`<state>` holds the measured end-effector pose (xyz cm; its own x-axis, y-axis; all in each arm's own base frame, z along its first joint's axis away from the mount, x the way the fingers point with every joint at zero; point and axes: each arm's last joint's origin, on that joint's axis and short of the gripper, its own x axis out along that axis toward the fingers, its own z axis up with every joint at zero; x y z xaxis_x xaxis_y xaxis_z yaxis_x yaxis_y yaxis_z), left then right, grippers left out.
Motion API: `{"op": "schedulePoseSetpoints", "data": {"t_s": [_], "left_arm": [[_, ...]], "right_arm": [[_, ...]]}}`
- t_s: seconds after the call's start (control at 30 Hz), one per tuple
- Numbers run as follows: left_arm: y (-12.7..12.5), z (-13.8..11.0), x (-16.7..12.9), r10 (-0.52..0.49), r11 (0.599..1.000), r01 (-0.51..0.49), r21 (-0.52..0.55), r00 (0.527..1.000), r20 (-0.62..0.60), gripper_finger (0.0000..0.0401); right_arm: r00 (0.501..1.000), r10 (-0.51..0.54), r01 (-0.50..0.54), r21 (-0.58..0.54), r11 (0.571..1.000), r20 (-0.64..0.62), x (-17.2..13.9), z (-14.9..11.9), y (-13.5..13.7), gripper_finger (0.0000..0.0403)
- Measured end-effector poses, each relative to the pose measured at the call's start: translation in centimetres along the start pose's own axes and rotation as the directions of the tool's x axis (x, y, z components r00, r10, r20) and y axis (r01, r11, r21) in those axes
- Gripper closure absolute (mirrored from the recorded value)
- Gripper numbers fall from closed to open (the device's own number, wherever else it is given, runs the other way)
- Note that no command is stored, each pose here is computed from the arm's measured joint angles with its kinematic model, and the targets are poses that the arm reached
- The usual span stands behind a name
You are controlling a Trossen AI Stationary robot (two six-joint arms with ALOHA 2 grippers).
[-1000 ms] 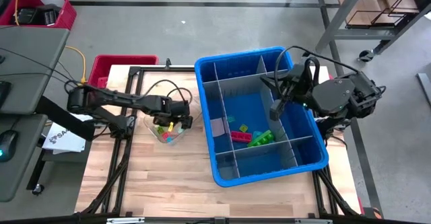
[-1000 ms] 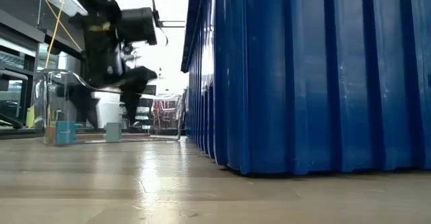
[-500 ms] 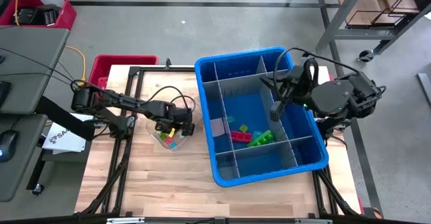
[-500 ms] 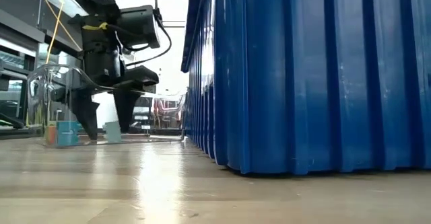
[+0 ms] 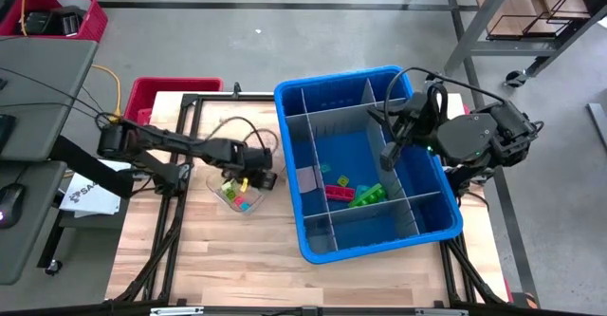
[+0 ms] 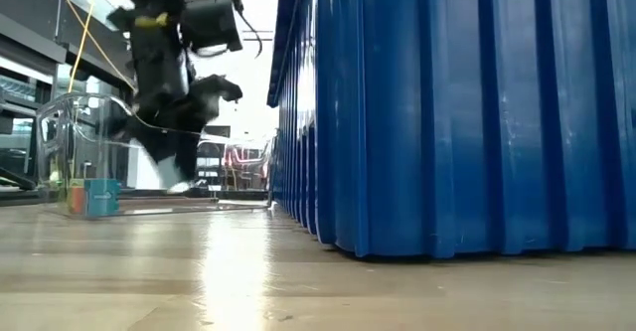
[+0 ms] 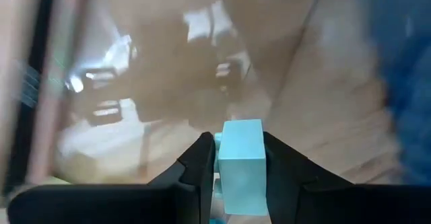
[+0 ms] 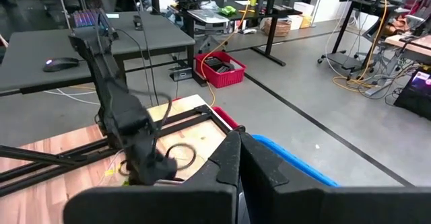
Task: Sort blocks
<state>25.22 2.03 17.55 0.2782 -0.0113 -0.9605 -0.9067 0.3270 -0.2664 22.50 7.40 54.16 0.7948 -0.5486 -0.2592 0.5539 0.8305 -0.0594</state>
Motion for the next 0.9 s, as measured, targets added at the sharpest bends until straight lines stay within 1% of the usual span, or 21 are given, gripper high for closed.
{"op": "schedulePoseSetpoints", "data": {"t_s": [0.1,0.17,0.2,0.3,0.37,0.43,0.53,0.67,0.77,0.83,0.9], "left_arm": [[0.3,1.7,-3.6,0.026,0.999,-0.028,0.018,0.991,0.128,0.0319],[0.6,3.0,-6.5,0.042,0.999,-0.048,0.019,0.969,0.244,0.0319],[0.7,3.7,-8.1,0.032,0.999,-0.042,0.025,0.951,0.308,0.0319],[0.1,5.9,-12.3,-0.04,0.996,-0.004,0.093,0.886,0.462,0.0319],[-0.9,7.2,-14.4,-0.116,0.985,0.034,0.166,0.852,0.511,0.0319],[-2.5,8.5,-15.6,-0.192,0.97,0.079,0.228,0.825,0.532,0.0319],[-6.0,9.7,-15.7,-0.276,0.937,0.108,0.331,0.812,0.514,0.0319],[-11.0,10.7,-14.0,-0.318,0.873,0.075,0.481,0.836,0.448,0.0319],[-13.9,11.1,-13.3,-0.37,0.822,0.092,0.562,0.836,0.404,0.0319],[-15.5,11.4,-13.2,-0.406,0.786,0.096,0.611,0.824,0.394,0.0303],[-16.5,11.6,-13.0,-0.418,0.76,0.079,0.646,0.82,0.392,0.027]], "right_arm": [[1.0,0.0,0.0,0.014,1.0,0.0,0.0,0.0,0.0,0.0403],[1.0,0.0,0.0,0.027,1.0,0.0,0.0,0.0,0.0,0.0403],[1.0,0.003,-0.003,0.027,1.0,-0.001,0.0,0.0,0.0,0.0403],[1.0,0.005,-0.005,0.03,1.0,-0.001,0.0,0.0,0.0,0.0403],[1.0,0.007,-0.007,0.047,0.999,-0.002,0.0,0.0,0.0,0.0403],[1.0,0.007,-0.007,0.053,0.999,-0.002,0.0,0.0,0.0,0.0403],[1.0,0.007,-0.007,0.054,0.999,-0.002,0.0,0.0,0.0,0.0403],[1.0,0.009,-0.009,0.06,0.998,0.002,0.0,0.1,0.0,0.0403],[1.0,0.016,-0.016,0.065,0.998,0.0,0.0,0.1,0.1,0.0403],[1.0,0.02,-0.02,0.077,0.997,-0.002,0.0,0.0,0.1,0.0403],[1.0,0.021,-0.021,0.078,0.997,-0.002,0.0,0.0,0.1,0.0403]]}}
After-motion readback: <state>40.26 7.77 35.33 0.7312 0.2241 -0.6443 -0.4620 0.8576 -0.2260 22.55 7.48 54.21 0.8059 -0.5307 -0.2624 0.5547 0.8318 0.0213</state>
